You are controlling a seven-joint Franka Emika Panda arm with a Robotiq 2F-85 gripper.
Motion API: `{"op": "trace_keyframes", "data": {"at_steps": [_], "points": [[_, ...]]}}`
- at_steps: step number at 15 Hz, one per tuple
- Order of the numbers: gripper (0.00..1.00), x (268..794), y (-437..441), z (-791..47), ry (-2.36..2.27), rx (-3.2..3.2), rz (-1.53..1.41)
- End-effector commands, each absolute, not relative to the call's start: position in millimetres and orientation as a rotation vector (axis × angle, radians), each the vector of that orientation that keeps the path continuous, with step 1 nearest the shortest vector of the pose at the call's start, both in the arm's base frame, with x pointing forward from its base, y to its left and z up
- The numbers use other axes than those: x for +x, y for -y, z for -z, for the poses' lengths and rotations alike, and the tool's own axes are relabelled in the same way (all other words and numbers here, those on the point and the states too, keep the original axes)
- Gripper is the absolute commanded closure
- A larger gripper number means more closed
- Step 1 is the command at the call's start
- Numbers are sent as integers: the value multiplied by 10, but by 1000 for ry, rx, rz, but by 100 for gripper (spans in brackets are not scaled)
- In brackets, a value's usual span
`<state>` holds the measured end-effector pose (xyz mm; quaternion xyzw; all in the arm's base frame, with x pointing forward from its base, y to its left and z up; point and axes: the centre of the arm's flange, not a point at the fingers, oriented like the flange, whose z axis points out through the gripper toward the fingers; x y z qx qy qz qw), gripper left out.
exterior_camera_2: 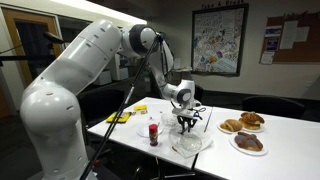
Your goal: Put the marker on the plate
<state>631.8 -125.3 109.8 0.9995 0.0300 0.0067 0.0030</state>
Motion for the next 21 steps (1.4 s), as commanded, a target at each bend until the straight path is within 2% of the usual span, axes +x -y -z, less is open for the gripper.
{"op": "trace_keyframes", "data": {"at_steps": [1, 2, 3, 6, 12, 16, 21], "points": [[90, 6332, 1262, -1035, -90, 3101, -35], [97, 6335, 1255, -1045, -94, 3100, -37], [99, 6344, 1250, -1071, -97, 3090, -43], [96, 6427, 1320, -1260, -52, 3069, -99], [96, 6723, 1118, -2174, -153, 2997, -475], [96, 6744, 567, -2508, -349, 3077, -575], [96, 6323, -400, -2707, -750, 3149, -528]]}}
